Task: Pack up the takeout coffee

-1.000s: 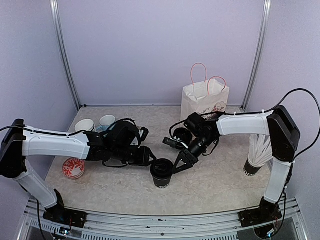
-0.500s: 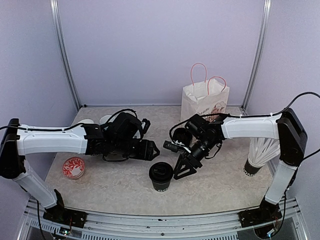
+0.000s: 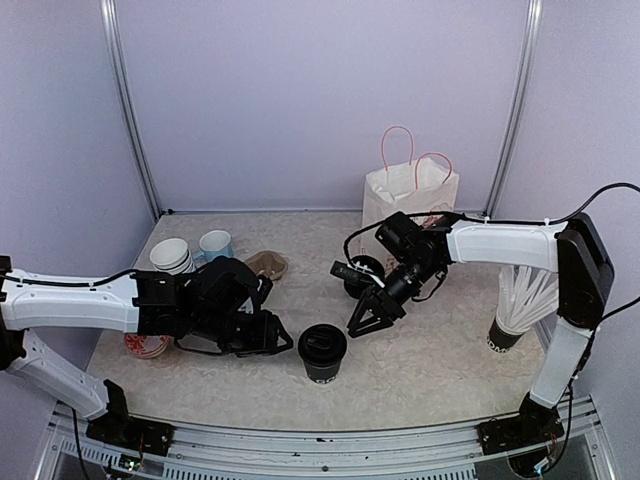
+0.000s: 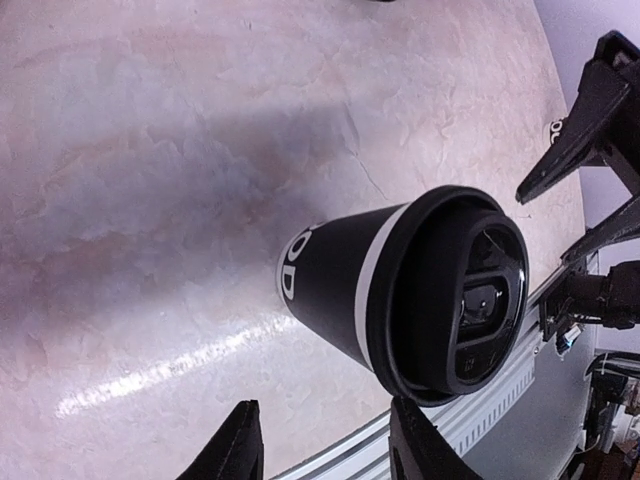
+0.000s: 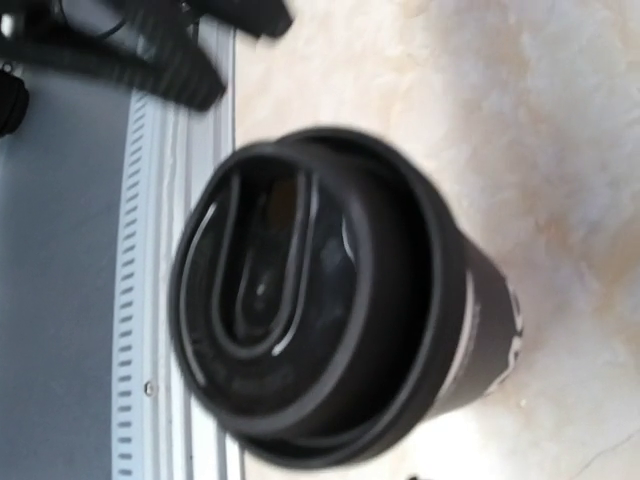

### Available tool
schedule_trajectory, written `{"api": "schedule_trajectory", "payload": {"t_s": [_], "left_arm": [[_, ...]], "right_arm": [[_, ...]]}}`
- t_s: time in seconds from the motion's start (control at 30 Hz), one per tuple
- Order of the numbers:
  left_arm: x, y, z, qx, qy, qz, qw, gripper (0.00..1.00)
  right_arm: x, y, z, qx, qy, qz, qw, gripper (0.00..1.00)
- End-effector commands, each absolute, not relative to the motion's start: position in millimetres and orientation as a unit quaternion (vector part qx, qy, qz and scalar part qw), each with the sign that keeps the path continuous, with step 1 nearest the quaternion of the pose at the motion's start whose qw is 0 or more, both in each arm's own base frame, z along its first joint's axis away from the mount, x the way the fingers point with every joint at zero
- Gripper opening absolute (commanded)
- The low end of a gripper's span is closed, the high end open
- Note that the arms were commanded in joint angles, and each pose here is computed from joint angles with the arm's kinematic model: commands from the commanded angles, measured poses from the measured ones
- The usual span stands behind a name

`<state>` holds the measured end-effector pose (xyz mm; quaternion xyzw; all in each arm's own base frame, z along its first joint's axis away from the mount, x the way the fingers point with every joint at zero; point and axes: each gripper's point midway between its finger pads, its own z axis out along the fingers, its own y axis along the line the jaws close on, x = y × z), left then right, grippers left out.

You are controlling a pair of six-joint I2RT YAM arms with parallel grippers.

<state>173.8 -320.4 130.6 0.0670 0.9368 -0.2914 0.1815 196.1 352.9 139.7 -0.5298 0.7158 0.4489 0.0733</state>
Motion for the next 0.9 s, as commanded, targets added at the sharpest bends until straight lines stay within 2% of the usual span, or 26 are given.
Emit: {"api": "schedule_trajectory", "payload": {"t_s": [0.0, 0.6, 0.87], "left_arm": [[165.8, -334.2, 136.5, 0.046, 0.924, -0.343, 0.166, 0.42], [173.1, -345.3, 116.6, 0.059, 0.922, -0.352, 0.153, 0.37], [179.3, -323.5, 76.0, 0.048, 0.943, -0.303, 0.132, 0.34]], "right_arm": [[204.0, 361.0, 133.7, -0.52, 0.722, 0.453, 0.061, 0.36], [210.5, 367.5, 115.2, -0.501, 0.738, 0.451, 0.034, 0.35], [213.5, 366.7, 94.1, -0.483, 0.757, 0.439, 0.013, 0.32]]}}
